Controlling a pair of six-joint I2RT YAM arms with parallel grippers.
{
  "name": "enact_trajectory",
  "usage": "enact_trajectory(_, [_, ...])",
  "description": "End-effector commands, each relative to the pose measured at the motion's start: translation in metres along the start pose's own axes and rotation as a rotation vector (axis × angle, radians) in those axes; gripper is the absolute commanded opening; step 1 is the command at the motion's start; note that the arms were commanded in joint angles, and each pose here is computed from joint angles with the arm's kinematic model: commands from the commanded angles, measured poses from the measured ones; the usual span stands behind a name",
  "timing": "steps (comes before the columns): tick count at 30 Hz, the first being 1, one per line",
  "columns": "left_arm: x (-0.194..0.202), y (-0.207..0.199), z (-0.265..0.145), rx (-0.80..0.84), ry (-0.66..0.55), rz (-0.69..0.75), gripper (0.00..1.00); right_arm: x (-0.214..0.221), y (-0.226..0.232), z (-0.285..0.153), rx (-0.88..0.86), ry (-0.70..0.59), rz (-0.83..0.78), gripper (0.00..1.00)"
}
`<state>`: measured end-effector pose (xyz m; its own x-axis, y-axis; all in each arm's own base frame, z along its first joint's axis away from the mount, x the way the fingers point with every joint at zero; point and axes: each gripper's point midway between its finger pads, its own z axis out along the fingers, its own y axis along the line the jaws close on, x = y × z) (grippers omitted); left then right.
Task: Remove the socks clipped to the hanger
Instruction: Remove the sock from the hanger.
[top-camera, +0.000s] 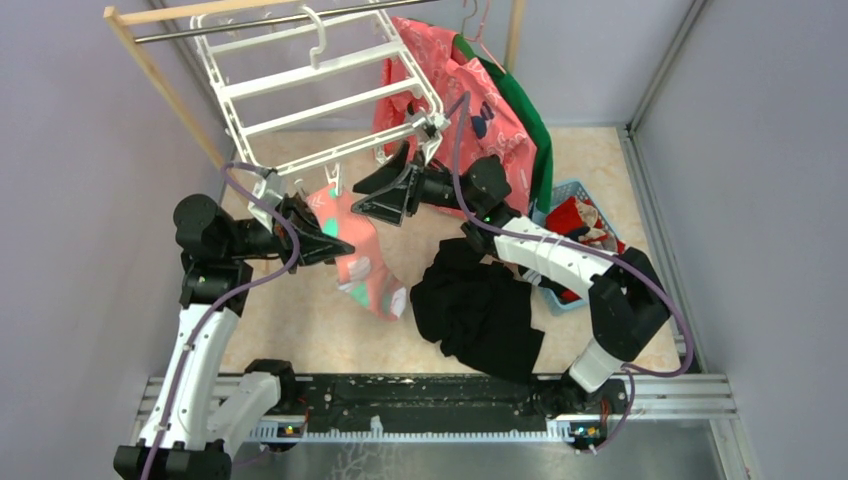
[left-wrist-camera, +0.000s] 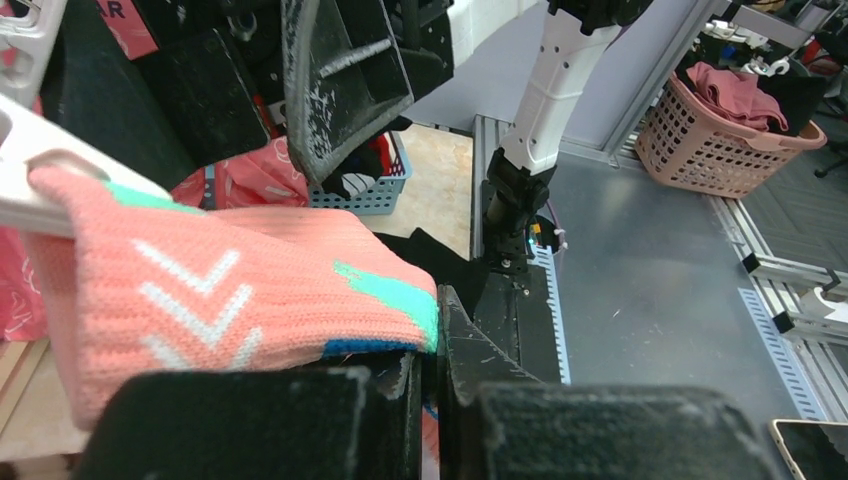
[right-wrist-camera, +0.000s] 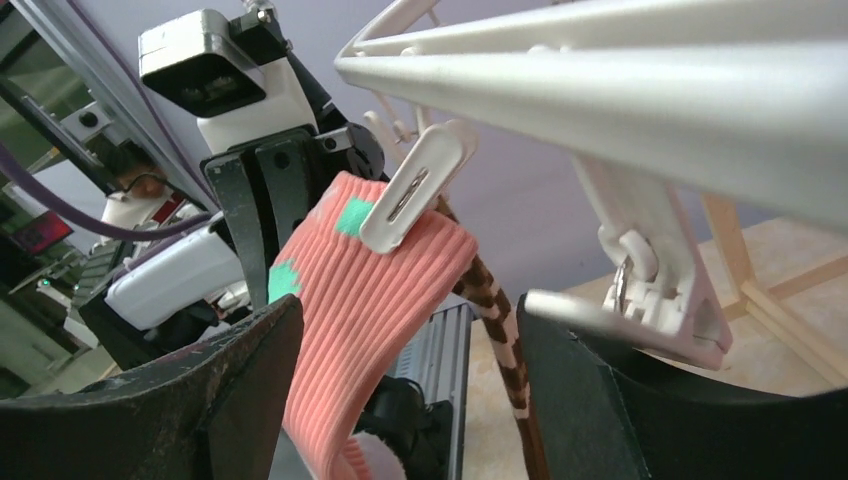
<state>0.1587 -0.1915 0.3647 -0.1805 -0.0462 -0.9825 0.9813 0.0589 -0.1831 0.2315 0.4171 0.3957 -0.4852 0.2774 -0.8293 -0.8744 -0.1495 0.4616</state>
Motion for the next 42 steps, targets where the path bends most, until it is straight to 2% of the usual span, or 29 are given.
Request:
enact_trajectory(1, [-0.006, -0.009, -0.001, 0.007, -0.002, 0.029, 0.03, -0.033, 0.035, -0.007, -0.088, -0.145, -0.071, 0.78])
enact_trajectory(6, [-0.002, -0.010, -0.001, 0.012, -0.002, 0.024, 0.02, -0.030, 0.033, -0.010, -0.113, -0.198, -0.064, 0.77])
enact_trajectory(21, [-0.002, -0.004, -0.001, 0.003, -0.007, 0.012, 0.02, -0.007, 0.008, -0.027, -0.006, -0.240, -0.025, 0.77])
enact_trajectory(29, [0.001, -0.001, -0.001, 0.010, 0.003, 0.003, 0.02, -0.018, 0.007, -0.011, -0.101, -0.272, 0.017, 0.77])
enact_trajectory(42, [0.002, 0.007, -0.007, -0.008, 0.008, -0.005, 0.03, -0.033, 0.008, 0.021, -0.249, -0.227, 0.079, 0.75])
